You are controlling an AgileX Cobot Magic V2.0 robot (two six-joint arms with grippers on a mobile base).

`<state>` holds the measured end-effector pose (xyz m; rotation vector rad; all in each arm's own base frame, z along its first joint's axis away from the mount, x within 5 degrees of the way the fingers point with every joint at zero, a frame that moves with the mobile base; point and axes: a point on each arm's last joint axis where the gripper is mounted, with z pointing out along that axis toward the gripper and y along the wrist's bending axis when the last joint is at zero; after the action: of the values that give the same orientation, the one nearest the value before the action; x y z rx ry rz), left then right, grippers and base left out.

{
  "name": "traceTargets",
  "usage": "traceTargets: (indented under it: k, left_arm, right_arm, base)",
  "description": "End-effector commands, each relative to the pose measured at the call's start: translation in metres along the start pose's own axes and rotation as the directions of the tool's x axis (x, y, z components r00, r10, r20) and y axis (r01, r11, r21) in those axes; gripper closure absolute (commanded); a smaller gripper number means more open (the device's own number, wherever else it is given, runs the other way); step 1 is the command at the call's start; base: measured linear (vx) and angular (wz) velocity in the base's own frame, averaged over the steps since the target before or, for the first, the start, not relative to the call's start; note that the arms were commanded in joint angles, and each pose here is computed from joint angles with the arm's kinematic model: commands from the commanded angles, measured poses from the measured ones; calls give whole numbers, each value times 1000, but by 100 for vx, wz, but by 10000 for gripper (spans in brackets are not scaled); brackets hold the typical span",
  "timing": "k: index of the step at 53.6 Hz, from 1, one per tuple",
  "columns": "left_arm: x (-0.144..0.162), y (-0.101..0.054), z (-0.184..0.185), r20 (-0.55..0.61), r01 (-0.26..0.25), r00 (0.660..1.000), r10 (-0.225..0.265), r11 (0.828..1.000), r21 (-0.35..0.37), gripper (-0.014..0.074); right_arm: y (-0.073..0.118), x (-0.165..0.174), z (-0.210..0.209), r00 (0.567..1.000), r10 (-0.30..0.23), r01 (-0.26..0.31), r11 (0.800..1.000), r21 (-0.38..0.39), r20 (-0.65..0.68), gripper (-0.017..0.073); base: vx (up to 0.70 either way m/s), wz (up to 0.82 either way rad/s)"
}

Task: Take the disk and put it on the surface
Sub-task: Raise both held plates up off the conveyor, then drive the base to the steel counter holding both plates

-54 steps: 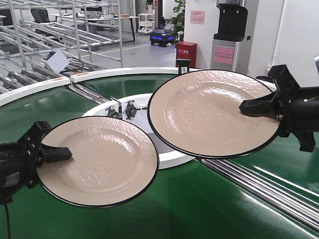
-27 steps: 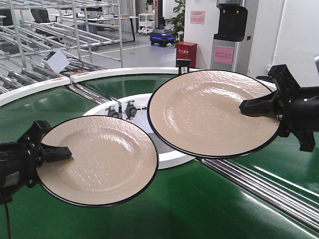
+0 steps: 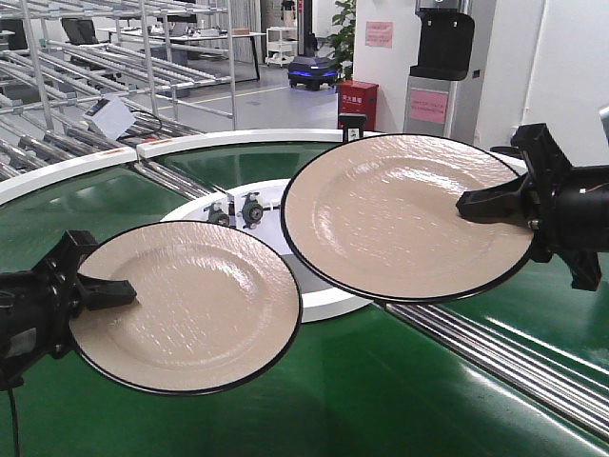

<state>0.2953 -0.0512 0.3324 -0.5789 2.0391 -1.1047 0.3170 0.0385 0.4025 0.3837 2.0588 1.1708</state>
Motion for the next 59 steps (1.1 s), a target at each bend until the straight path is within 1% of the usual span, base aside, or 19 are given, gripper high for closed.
traceTargets:
  k: [1, 17, 39, 59]
  left_arm:
    - [-7, -23, -13, 58, 50, 997, -56, 994, 93, 595]
    - [-7, -23, -13, 58, 50, 997, -56, 994, 93, 595]
    - [-7, -23, -13, 58, 50, 997, -56, 994, 93, 595]
    - [-7, -24, -14, 58, 48, 997, -54, 994, 96, 595]
  right_arm:
    - [30, -8, -18, 995, 34, -22, 992, -122, 94, 567]
    - [29, -8, -17, 995, 34, -23, 992, -121, 92, 567]
    - [29, -8, -17, 995, 32, -21, 992, -120, 92, 567]
    - [29, -8, -17, 995, 33, -21, 992, -121, 92, 567]
  base:
    - [-3, 1]
    - [-9, 0]
    - [-21, -3]
    - [-22, -20]
